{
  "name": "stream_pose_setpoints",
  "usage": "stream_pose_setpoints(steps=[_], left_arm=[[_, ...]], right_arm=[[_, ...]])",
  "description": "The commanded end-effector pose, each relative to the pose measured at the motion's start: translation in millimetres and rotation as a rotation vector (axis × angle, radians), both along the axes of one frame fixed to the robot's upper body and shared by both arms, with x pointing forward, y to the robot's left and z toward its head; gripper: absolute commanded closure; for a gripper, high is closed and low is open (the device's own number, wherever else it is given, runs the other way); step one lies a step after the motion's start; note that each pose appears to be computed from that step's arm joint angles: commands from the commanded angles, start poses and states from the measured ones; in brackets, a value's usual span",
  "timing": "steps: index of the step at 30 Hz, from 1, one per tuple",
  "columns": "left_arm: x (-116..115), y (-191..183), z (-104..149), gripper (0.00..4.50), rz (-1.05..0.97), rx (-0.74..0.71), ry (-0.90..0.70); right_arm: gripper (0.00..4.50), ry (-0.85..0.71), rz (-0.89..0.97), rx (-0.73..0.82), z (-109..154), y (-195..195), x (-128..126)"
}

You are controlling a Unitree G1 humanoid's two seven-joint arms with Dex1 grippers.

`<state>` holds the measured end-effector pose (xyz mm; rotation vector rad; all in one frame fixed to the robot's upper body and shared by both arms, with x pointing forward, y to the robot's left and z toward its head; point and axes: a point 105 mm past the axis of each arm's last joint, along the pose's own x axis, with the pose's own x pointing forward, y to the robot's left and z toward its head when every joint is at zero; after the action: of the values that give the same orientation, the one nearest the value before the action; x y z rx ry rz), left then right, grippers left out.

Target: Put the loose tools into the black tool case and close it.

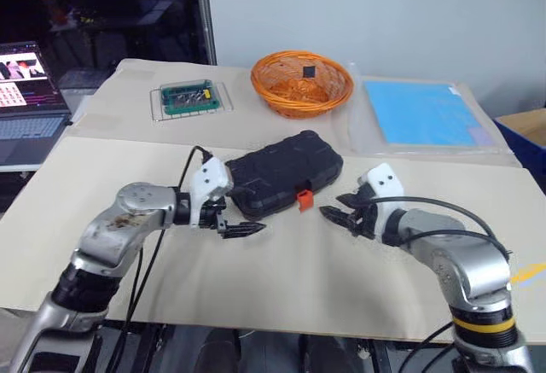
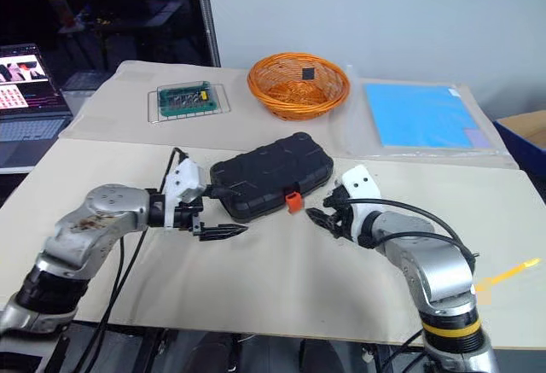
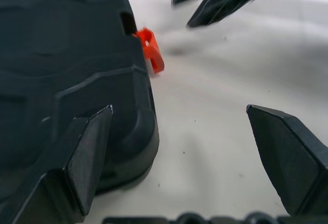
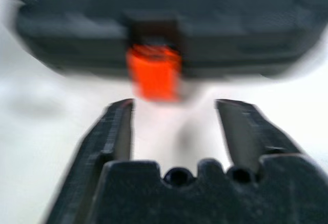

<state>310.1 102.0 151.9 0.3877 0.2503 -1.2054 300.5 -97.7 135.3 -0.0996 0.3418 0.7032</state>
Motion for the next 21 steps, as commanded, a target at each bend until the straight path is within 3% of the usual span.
stream_pose_setpoints(steps=[1,8,21], left_arm=[[8.5,-0.9,-8.4,0.00,0.000,0.038,0.018],[10.3,-3.0,-13.0,0.00,-0.020,0.044,0.035],[10.3,1.9,-13.6,0.00,0.001,0.049,0.026]], right_arm=[[0.98,-0.042,-0.054,-0.006,1.9,9.5,12.7],[0.98,-0.076,-0.146,-0.052,-6.5,9.7,36.4],[0.98,-0.095,-0.113,-0.049,-11.4,19.8,42.1]])
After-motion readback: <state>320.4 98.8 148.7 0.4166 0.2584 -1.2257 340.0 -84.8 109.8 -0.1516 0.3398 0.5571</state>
